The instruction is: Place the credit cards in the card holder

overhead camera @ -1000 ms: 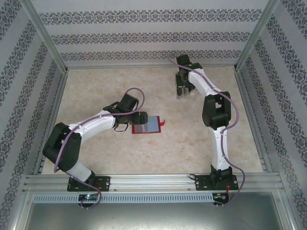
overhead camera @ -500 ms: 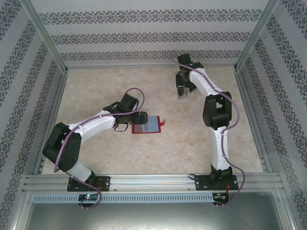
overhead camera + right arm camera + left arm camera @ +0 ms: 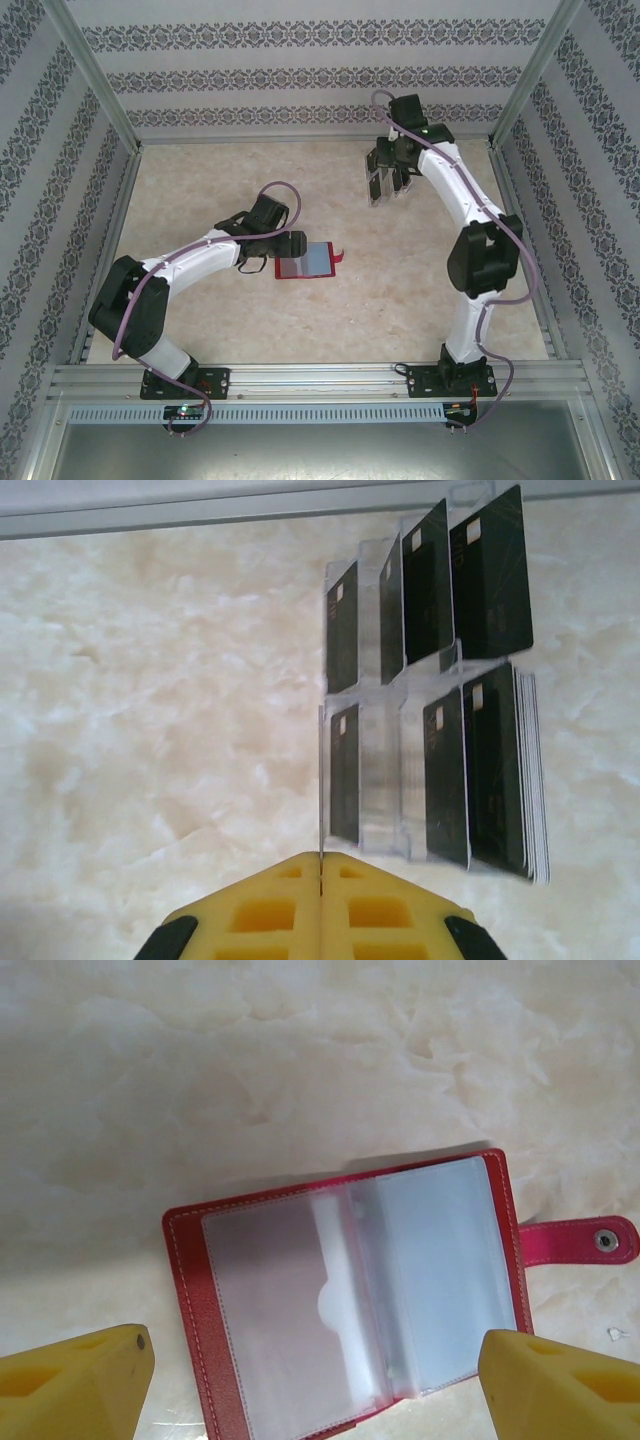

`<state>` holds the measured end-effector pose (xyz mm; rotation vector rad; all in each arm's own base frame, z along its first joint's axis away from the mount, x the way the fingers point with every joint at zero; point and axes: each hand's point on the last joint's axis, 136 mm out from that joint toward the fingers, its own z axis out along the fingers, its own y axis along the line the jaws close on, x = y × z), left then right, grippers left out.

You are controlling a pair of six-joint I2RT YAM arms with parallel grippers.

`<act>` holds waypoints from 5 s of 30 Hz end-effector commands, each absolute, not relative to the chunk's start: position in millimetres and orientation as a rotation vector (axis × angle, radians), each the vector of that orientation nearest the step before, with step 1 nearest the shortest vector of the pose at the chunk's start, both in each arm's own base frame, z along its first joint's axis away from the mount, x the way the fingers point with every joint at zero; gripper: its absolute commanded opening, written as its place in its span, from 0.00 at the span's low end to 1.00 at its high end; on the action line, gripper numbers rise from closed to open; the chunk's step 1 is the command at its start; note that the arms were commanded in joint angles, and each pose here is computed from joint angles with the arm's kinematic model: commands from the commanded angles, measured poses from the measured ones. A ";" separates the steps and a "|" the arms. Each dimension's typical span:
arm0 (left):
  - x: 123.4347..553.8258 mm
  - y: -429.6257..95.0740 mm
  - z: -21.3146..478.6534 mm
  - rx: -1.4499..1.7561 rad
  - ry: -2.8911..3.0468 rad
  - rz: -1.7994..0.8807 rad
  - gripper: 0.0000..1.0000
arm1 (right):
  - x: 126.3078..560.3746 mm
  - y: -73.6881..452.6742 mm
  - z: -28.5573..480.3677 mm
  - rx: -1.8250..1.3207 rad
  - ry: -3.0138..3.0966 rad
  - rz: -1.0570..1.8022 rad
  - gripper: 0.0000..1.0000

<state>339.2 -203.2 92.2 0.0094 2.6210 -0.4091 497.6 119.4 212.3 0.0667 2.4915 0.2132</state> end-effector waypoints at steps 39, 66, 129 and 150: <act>324.2 -157.0 38.6 0.198 2.785 -0.066 1.00 | 304.0 275.7 94.3 0.155 2.246 1.417 0.00; 311.4 -137.1 18.8 0.219 2.834 0.140 1.00 | 318.6 311.6 65.5 0.017 2.299 1.489 0.00; 305.9 -116.4 23.0 0.170 2.819 0.283 1.00 | 313.2 298.4 10.5 0.298 2.503 1.445 0.00; 300.9 -112.6 13.2 0.173 2.857 0.323 1.00 | 309.8 303.6 12.0 0.258 2.542 1.418 0.00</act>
